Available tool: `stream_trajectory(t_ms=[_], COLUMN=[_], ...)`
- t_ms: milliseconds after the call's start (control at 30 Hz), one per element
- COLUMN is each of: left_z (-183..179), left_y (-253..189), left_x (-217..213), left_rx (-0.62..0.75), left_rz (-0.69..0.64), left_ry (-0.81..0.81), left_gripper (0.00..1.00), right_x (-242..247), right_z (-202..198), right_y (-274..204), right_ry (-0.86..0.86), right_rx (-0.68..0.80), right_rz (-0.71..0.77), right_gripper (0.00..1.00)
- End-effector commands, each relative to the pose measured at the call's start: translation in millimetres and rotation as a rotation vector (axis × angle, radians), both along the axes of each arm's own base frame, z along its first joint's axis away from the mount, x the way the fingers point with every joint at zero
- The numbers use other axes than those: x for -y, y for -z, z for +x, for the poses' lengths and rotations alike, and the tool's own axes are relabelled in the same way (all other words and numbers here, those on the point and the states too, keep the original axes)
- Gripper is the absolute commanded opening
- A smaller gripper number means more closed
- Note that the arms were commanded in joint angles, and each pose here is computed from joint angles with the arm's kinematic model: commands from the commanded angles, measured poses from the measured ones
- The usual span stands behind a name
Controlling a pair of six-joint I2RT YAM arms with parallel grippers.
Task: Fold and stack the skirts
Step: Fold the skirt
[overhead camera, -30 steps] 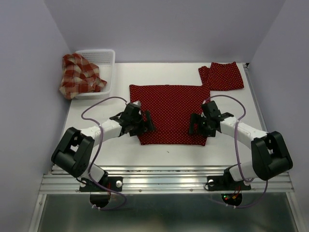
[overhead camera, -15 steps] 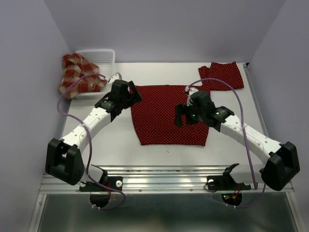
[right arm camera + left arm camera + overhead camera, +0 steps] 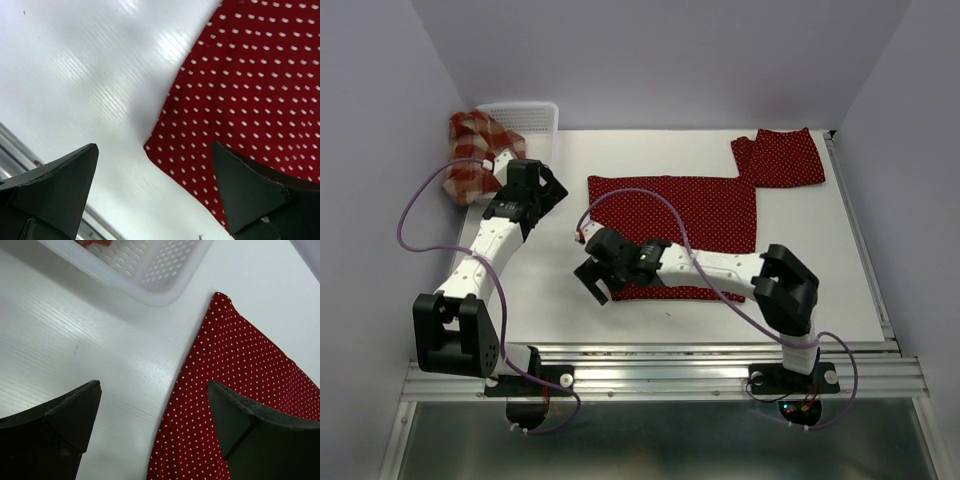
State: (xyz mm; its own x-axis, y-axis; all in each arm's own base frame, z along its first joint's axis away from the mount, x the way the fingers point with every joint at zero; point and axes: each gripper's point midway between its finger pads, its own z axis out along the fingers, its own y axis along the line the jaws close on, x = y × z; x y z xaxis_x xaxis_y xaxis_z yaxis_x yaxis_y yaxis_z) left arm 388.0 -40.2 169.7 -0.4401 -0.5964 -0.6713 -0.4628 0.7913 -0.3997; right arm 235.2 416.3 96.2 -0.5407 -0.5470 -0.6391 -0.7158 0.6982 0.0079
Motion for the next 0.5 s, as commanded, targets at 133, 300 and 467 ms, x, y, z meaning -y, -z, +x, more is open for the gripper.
stream_trajectory(t_ms=[133,300,467], left_z=[5.2,7.4,10.7], left_y=[-24.4,-21.8,-20.3], left_x=[-16.1,-19.1,-15.0], left_rx=[0.075,0.075,0.077], left_rz=[0.002,-0.007,-0.020], left_ry=[-0.029,-0.035,-0.013], left_gripper=[0.99,0.99,0.99], right_x=[-21.8,-20.8,-25.4], right_z=[12.0,7.9,-5.7], right_y=[24.3,46.6,59.9], right_ry=[0.040,0.034,-0.003], right_rx=[0.054,0.037,0.037], right_rz=[-0.116,-0.170,-0.206], right_gripper=[0.99,0.75,0.39])
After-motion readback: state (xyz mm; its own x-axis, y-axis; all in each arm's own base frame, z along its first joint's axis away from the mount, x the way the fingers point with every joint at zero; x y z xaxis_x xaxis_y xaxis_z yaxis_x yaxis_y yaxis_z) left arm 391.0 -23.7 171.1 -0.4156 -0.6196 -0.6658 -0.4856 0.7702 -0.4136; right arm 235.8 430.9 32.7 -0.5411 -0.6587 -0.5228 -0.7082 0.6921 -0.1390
